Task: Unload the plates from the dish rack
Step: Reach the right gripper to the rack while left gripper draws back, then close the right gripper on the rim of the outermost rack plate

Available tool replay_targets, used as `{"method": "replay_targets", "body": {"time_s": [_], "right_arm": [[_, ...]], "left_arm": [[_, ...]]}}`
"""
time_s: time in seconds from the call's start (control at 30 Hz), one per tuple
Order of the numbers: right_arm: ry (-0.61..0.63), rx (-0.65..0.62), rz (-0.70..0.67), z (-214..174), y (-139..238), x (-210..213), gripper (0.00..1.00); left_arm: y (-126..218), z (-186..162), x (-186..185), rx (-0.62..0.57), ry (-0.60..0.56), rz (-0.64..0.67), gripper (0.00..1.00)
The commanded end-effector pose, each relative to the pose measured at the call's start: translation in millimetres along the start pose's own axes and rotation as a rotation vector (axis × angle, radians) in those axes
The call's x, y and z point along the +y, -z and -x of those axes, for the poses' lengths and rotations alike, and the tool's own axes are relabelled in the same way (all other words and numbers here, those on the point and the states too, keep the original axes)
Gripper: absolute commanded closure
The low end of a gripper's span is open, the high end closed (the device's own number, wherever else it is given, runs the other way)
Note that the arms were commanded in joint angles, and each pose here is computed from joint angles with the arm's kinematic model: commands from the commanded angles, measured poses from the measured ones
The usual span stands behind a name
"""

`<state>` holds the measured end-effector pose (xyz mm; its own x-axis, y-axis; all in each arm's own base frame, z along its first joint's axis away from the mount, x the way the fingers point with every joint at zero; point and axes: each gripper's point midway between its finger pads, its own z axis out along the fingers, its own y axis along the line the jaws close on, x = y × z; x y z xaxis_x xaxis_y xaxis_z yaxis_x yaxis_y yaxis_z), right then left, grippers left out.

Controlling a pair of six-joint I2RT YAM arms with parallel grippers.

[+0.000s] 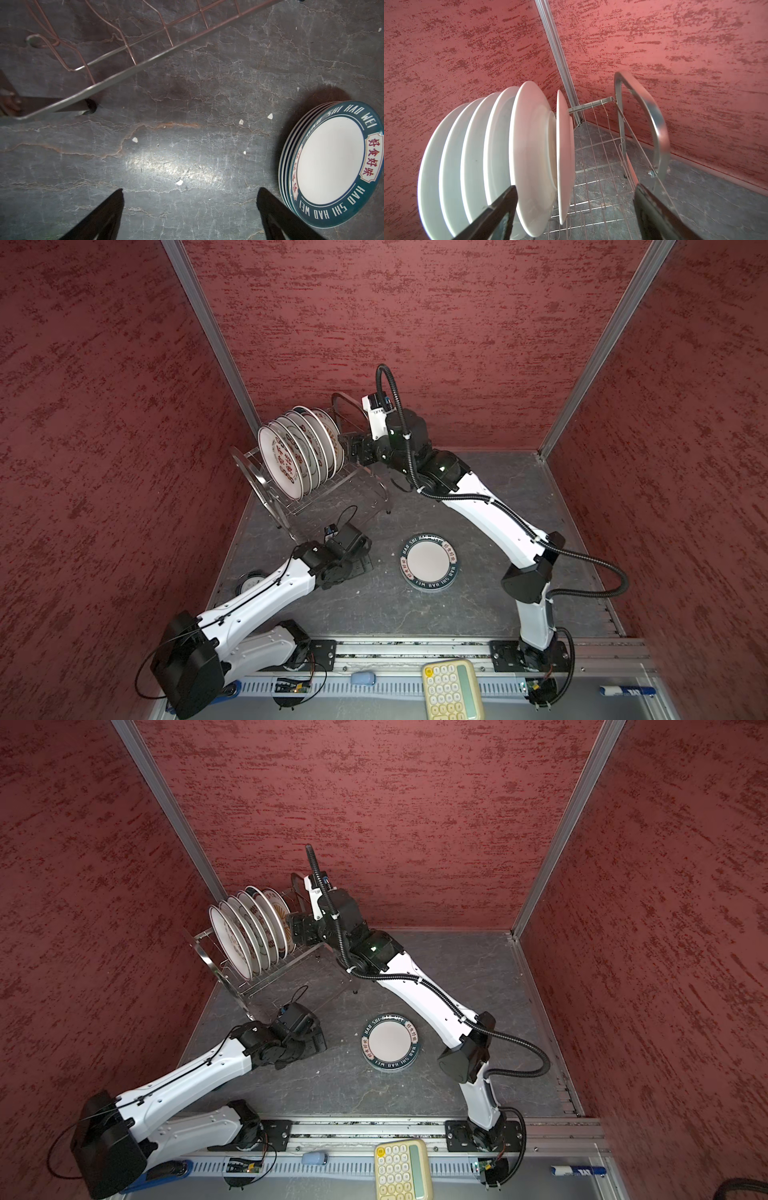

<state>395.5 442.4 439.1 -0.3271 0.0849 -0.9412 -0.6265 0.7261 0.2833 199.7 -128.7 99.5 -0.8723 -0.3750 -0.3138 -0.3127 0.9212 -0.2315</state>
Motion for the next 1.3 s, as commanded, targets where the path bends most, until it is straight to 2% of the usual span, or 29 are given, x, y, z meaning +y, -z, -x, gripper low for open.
{"method": "replay_targets", "body": {"time_s": [0.0,0.57,0.8,1.07,1.27], "right_arm": [[0.005,-0.017,-0.042,4,-5,-1,0.16],[-0.031,0.005,-0.041,-22,-42,-2,0.4],[-0.046,0.031,-0.023,-33,-49,2,0.51],[-0.061,0.051,0.013,-40,-52,8,0.57],[-0.07,0.066,0.05,-47,-57,15,0.67]], "left_arm": [[3,0,9,-0.013,0.018,0.012,0.01],[2,-8,23,-0.007,0.026,0.009,0.01],[9,-2,35,-0.062,0.059,0.04,0.01],[10,8,37,-0.12,0.107,0.027,0.01],[11,15,38,-0.156,0.117,0.038,0.01]]}}
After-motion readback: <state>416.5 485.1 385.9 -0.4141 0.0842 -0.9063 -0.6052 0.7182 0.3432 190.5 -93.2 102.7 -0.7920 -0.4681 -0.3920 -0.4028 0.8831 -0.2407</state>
